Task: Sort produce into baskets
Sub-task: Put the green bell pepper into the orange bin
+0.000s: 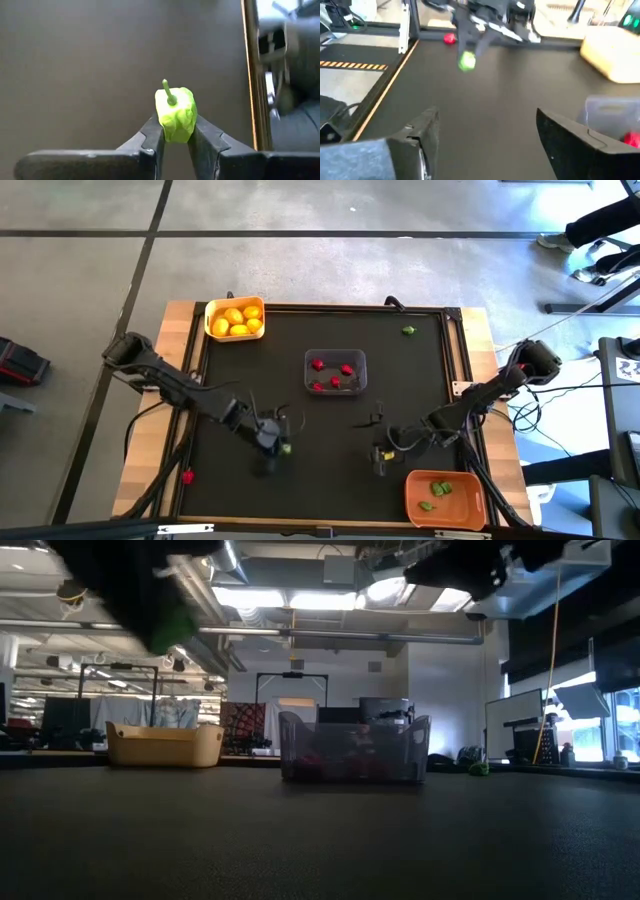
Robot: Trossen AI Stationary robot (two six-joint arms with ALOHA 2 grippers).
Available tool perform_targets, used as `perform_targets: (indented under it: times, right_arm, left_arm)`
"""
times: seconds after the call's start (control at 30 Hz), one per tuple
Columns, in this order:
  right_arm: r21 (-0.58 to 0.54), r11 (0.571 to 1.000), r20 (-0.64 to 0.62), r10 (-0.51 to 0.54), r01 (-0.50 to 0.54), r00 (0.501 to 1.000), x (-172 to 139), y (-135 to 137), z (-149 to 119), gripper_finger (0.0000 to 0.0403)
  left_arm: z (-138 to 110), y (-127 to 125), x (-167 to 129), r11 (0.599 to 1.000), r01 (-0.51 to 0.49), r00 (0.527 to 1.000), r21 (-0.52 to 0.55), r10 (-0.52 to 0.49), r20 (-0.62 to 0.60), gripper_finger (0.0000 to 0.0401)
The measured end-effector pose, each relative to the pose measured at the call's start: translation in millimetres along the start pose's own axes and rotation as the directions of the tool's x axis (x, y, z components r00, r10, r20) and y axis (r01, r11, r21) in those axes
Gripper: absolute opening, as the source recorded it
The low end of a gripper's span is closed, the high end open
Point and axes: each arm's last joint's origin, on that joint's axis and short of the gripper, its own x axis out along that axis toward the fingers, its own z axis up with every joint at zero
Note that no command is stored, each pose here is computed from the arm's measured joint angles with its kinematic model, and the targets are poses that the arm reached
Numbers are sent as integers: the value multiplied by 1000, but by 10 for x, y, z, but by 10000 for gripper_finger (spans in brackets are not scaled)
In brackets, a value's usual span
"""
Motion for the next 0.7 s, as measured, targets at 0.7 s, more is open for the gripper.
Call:
perform_targets:
  times: [0.7]
  right_arm:
    - [180,980,213,42,-82,976,497,-391,79,269]
  left_arm:
    - [611,237,-127,969,-120,872,218,-2,490,68]
